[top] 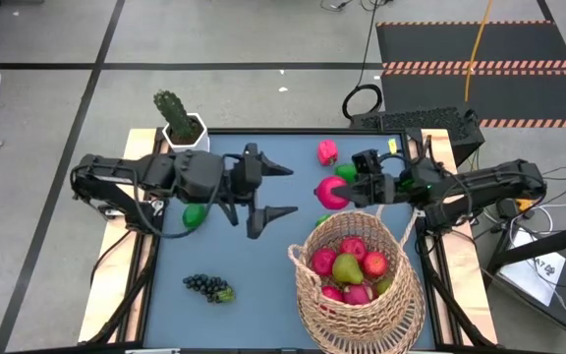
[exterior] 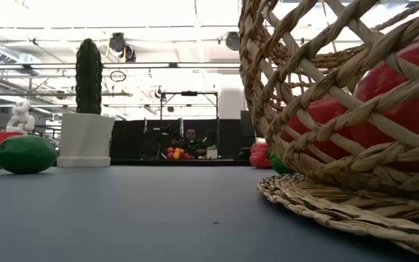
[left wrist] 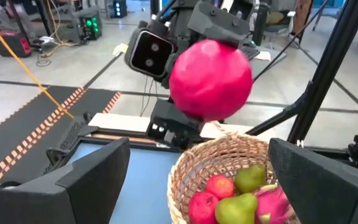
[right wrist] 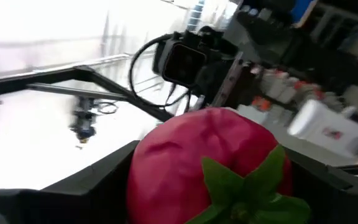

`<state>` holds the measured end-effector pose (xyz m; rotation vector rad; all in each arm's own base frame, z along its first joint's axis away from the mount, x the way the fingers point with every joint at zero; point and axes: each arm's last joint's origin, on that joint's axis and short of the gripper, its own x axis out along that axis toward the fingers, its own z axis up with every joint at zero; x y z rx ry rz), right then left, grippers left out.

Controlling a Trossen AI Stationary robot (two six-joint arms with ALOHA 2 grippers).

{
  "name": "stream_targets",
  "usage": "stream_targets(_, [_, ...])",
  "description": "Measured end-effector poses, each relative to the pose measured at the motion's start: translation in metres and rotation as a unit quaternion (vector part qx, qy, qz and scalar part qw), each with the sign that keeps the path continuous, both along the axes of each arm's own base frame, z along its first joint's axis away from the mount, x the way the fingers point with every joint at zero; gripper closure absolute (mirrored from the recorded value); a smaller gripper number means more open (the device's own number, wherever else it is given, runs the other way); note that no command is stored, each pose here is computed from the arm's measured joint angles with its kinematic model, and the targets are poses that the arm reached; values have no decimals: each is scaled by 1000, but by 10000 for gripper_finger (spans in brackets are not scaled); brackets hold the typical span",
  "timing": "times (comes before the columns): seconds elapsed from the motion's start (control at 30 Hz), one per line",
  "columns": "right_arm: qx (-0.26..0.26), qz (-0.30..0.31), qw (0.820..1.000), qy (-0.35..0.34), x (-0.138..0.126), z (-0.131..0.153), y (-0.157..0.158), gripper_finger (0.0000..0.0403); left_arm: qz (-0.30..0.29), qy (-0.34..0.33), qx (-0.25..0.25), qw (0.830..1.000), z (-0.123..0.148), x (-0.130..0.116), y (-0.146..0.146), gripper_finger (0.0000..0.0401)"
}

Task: Build produce basket
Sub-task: Put the red tomato into the brown basket

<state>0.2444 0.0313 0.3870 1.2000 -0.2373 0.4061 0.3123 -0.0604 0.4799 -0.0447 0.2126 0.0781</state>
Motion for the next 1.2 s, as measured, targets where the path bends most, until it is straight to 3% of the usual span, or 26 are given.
stream_targets(0.23, [-57, -8, 995, 79, -8, 38, -1, 97, 2, 5, 4, 1000, 4, -9, 2, 18])
stream_targets(0.53, [-90, -4, 970, 225, -27, 61, -3, 98, 3, 11, 0, 1000, 2, -9, 2, 18])
stream_targets(0.8, [-78, 13, 956, 282, -23, 50, 4, 98, 4, 12, -2, 1000, 2, -9, 2, 18])
stream_targets(1.2, [-97, 54, 936, 333, 6, 26, 30, 98, 8, 17, -15, 1000, 1, -9, 2, 18])
